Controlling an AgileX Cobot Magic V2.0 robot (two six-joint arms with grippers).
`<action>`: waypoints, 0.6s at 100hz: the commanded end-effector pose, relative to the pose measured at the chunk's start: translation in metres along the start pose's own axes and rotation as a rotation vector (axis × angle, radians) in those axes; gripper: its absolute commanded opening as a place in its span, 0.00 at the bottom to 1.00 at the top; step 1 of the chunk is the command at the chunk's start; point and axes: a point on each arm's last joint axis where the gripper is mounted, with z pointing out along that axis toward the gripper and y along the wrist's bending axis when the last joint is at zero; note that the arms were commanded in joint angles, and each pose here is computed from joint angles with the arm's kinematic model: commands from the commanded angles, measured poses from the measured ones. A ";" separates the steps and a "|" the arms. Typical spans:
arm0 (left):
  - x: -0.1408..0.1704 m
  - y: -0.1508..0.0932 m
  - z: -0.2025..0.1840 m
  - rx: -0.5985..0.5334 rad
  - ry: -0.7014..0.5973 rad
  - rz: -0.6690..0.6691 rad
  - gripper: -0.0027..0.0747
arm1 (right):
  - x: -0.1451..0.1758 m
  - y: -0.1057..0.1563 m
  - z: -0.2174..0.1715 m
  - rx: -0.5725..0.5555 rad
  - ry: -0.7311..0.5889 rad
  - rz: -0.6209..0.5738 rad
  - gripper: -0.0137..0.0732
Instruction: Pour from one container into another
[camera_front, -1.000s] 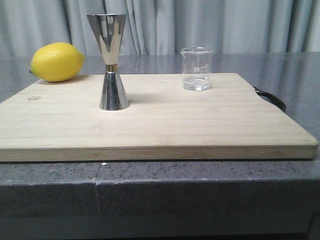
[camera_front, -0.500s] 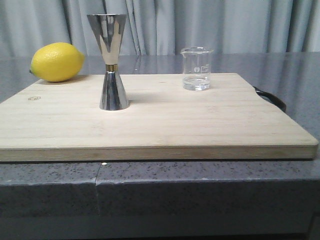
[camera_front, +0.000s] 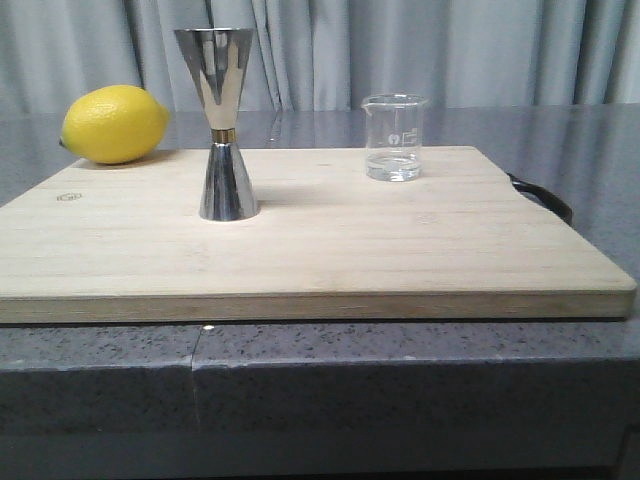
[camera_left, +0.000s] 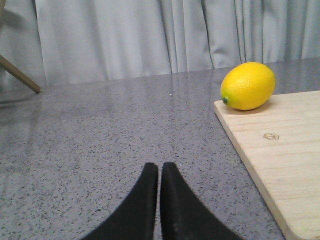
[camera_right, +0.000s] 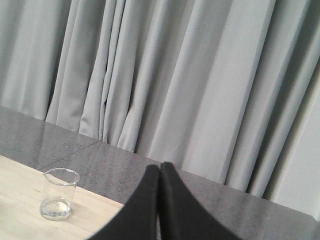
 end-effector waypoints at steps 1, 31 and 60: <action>0.004 0.000 -0.001 -0.009 -0.061 -0.013 0.01 | -0.012 -0.002 0.001 -0.004 -0.056 0.055 0.07; 0.004 0.000 -0.001 -0.009 -0.061 -0.013 0.01 | 0.011 -0.007 -0.010 0.112 0.055 0.206 0.07; 0.004 0.000 -0.001 -0.009 -0.061 -0.013 0.01 | 0.053 0.004 -0.025 0.170 0.092 0.259 0.07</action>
